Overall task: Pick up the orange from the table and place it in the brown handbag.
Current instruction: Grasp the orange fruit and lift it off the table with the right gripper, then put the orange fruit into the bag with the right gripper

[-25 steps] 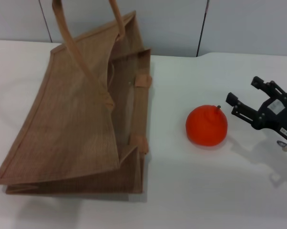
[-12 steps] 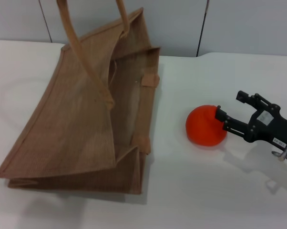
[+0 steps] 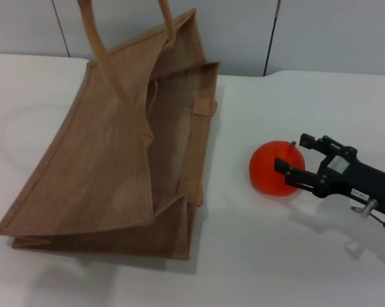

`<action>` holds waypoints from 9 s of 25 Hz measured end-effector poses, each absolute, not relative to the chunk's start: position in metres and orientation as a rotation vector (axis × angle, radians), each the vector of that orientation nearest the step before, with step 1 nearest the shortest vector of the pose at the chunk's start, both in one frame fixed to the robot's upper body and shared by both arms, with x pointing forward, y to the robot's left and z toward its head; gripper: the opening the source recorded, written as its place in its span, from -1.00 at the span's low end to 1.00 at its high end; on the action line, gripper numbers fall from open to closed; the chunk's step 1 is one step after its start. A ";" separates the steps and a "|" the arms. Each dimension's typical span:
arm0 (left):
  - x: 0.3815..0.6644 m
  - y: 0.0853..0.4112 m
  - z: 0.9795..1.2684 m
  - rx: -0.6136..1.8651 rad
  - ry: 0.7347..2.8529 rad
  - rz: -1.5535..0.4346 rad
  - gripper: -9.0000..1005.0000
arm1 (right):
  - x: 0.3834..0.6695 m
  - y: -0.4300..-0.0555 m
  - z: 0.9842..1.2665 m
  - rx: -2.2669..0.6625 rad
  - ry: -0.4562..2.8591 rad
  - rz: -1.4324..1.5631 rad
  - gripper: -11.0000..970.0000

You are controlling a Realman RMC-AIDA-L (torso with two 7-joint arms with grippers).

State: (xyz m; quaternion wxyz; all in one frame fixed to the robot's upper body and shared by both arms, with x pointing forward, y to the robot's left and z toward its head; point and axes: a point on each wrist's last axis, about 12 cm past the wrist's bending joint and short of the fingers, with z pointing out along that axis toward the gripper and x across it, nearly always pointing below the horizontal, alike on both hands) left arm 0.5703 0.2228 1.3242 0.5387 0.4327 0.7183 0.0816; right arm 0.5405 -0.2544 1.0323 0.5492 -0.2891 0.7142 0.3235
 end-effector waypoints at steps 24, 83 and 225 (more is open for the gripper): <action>0.572 0.220 1.326 1.040 1.701 0.210 -0.74 | 0.557 -0.244 1.026 -0.691 1.804 0.702 0.85; 0.571 0.216 1.335 1.041 1.649 0.237 -0.74 | 0.586 -0.235 1.062 -0.762 1.656 0.698 -0.72; 0.568 0.157 1.342 1.151 1.465 0.208 -0.75 | 0.635 -0.133 1.117 -1.151 1.673 0.744 -0.59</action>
